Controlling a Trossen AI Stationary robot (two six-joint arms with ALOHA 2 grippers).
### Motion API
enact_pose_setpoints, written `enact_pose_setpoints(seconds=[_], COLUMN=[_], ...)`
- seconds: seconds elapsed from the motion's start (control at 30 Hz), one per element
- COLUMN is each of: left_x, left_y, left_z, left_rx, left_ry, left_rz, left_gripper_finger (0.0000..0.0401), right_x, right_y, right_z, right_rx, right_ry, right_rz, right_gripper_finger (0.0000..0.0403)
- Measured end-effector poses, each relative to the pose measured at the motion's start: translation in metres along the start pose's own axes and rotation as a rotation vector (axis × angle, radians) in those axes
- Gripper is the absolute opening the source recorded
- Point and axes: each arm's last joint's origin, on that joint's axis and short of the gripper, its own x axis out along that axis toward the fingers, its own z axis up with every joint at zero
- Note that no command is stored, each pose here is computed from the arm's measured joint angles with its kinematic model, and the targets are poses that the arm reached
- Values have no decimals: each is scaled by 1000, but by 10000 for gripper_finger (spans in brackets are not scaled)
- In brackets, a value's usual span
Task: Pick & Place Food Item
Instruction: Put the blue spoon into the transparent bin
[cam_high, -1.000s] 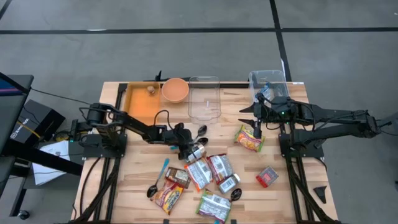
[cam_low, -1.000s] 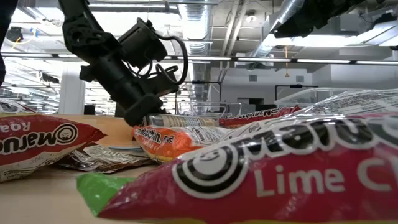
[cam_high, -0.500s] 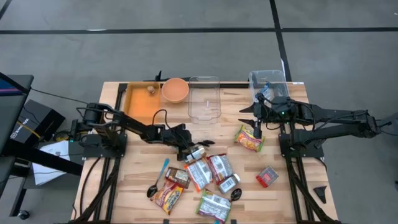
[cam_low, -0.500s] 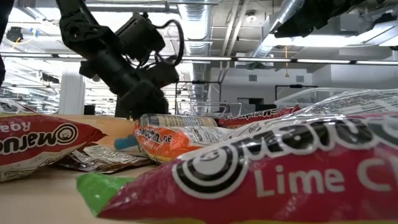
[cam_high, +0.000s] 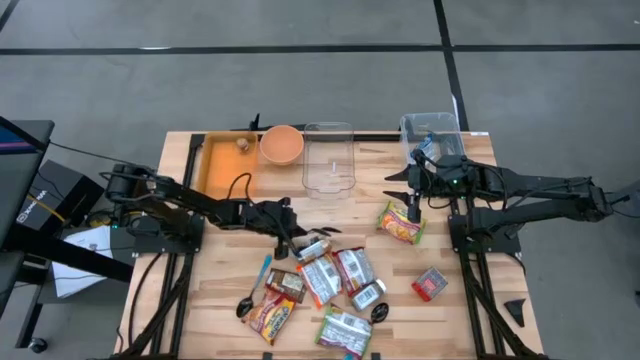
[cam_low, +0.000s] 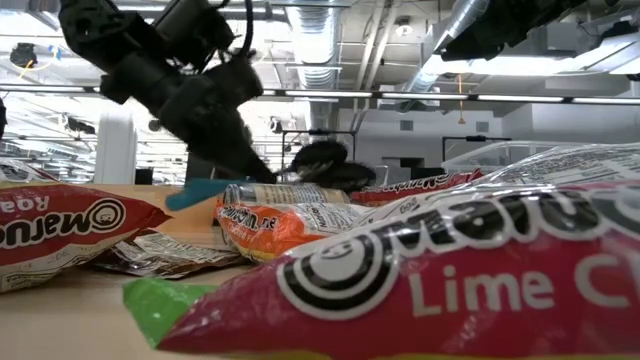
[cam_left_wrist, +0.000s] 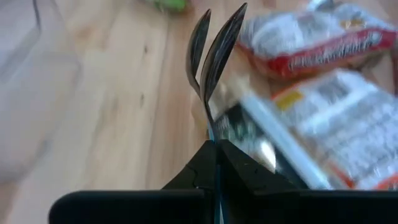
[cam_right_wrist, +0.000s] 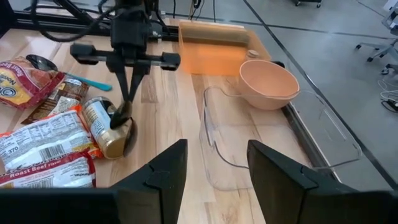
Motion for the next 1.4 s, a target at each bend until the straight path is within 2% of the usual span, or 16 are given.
enact_pose_setpoints(seconds=[0.27, 0.67, 0.87, 1.07, 1.3, 1.4], left_x=[0, 0, 0, 0, 0, 0], left_y=[0, 0, 0, 0, 0, 1], left_z=[-6, -3, -2, -3, -3, -4], left_rx=[-5, 22, 22, 27, 30, 27], left_ry=[11, -21, -23, -20, -19, -6], left_rz=[-8, -8, -8, -8, -5, 31], left_gripper_finger=[12, 3, 24, 2, 1, 3], right_x=[0, 0, 0, 0, 0, 0], right_y=[0, 0, 0, 0, 0, 0], right_z=[0, 0, 0, 0, 0, 0], right_rx=[1, 0, -1, -1, -1, -1], right_ry=[-4, -3, -2, -1, 0, -1], right_rz=[-1, 0, 0, 0, 0, 0], right_gripper_finger=[163, 163, 163, 163, 163, 163])
